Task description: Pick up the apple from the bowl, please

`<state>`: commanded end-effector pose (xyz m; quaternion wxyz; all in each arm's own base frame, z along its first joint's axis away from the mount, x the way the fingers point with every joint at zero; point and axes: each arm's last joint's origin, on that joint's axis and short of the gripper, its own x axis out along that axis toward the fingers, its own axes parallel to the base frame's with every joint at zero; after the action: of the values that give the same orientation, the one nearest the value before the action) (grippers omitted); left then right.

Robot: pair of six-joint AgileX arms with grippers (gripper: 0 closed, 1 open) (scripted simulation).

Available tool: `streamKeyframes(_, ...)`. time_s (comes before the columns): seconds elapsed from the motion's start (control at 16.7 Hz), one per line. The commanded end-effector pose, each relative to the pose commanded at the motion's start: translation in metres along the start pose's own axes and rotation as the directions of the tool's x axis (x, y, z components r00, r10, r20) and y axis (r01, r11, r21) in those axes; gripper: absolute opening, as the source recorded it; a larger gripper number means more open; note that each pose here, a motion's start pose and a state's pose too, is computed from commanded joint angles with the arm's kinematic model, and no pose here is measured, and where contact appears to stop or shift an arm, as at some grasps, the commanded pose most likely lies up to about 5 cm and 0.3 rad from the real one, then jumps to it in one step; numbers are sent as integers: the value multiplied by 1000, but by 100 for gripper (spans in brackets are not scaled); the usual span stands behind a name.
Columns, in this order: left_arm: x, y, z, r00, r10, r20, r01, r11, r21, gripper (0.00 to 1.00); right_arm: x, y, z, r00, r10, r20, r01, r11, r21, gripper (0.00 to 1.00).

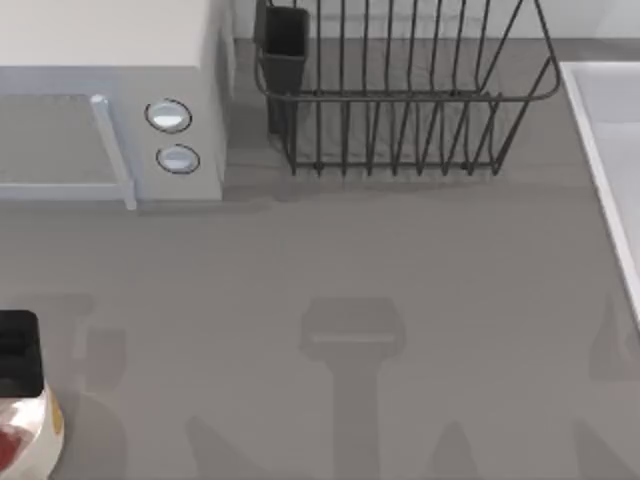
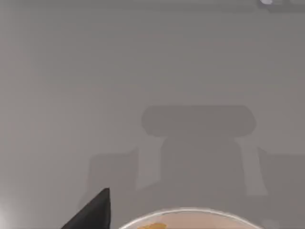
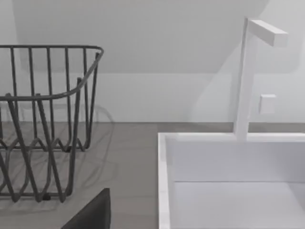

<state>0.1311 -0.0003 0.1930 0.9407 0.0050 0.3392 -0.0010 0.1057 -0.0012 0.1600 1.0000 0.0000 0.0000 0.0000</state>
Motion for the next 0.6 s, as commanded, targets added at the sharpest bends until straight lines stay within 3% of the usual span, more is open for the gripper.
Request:
streamKeyframes(0.12, 9, 0, 11, 974, -2, -226, 3, 1000, 2, 100, 0, 0, 0, 1000, 0, 0, 0, 1000, 0, 100)
streamKeyframes(0.3, 26, 1, 26, 859, -5, -512, 9, 1000, 4, 100, 0, 0, 0, 1000, 0, 0, 0, 1000, 0, 100)
streamKeyframes(0.48, 40, 2, 38, 725, -8, -688, 14, 1000, 4, 100, 0, 0, 0, 1000, 0, 0, 0, 1000, 0, 100)
streamKeyframes(0.6, 45, 2, 44, 664, -8, -747, 16, 1000, 3, 100, 0, 0, 0, 1000, 0, 0, 0, 1000, 0, 100)
